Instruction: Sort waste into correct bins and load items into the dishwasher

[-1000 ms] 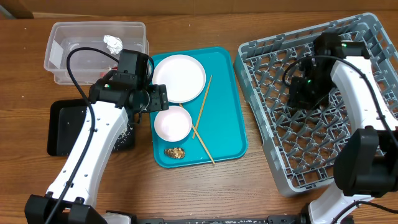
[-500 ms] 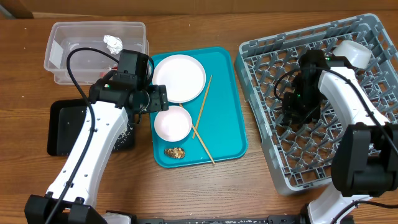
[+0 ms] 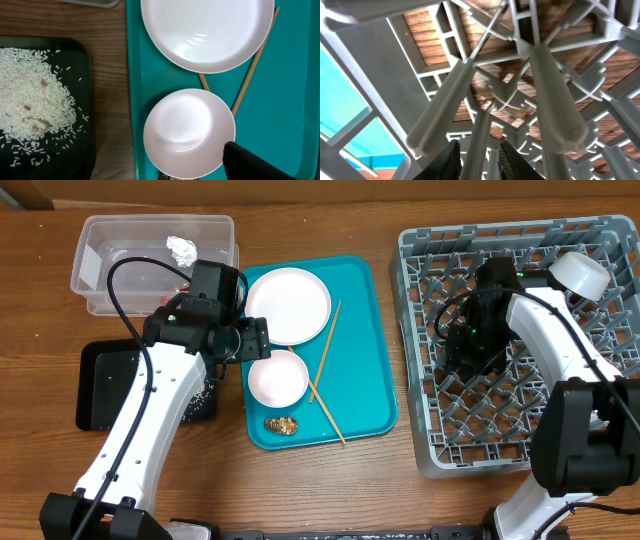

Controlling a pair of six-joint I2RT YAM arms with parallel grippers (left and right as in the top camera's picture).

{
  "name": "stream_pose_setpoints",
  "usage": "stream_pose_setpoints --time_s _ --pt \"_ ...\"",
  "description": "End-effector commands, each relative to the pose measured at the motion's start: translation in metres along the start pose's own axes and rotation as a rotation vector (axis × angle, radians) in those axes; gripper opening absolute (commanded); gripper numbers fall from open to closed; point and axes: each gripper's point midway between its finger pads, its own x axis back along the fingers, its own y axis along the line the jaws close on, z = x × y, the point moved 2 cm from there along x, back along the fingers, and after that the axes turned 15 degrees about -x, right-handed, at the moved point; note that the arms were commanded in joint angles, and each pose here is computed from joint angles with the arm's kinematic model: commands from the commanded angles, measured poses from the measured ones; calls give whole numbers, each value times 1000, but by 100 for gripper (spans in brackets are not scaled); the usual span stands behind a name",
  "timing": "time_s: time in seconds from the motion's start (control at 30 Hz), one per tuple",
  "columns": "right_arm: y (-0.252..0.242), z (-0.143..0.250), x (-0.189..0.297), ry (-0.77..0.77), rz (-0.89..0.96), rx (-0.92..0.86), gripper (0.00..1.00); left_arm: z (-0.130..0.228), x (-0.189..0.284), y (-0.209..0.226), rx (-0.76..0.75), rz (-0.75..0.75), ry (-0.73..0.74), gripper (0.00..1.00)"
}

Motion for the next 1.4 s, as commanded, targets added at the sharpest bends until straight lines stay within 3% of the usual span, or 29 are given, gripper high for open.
stream_pose_setpoints --time_s 0.0,1.1,1.37 --pt "5 3 7 -18 -26 12 28 -7 9 2 -12 -10 -33 83" --pt "15 -3 17 -56 -73 26 29 -6 9 3 -15 -14 -31 83" --pt "39 -4 94 -278 -190 96 47 6 10 15 -3 -29 27 84"
